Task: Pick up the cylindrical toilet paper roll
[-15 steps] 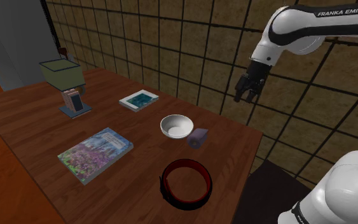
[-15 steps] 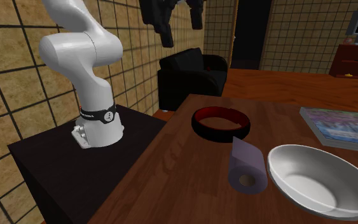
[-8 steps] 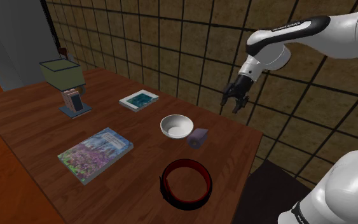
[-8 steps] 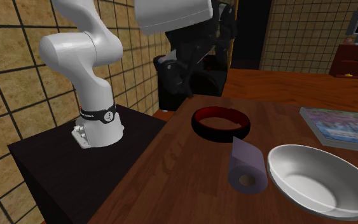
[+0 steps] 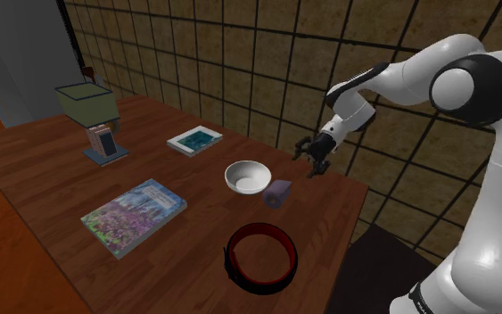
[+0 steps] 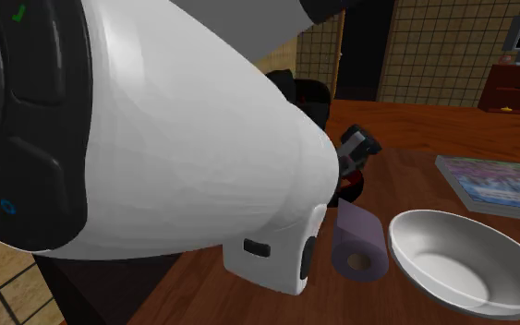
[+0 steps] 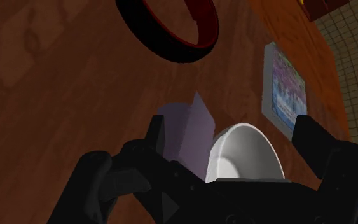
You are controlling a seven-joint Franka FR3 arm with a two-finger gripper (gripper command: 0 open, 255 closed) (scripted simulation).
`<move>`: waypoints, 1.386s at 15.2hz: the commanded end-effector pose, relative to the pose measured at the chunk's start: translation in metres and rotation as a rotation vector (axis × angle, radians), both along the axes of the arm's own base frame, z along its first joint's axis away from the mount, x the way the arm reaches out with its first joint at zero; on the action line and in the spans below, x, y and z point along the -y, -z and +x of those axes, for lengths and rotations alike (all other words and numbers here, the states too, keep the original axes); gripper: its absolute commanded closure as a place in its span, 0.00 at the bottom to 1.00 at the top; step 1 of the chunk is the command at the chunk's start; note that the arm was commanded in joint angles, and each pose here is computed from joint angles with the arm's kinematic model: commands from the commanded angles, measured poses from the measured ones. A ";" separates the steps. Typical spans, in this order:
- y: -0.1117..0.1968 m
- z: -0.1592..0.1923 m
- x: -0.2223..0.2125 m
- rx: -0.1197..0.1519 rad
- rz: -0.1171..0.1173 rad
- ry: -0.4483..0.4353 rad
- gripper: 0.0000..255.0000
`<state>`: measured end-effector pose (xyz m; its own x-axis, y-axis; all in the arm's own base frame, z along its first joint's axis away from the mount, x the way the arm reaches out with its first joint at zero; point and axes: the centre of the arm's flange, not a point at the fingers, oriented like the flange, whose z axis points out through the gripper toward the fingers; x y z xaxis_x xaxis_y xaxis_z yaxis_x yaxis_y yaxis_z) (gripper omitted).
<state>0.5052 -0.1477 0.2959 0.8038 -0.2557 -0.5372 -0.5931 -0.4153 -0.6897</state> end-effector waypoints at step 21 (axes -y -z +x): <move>0.124 0.010 0.002 -0.119 0.221 0.129 1.00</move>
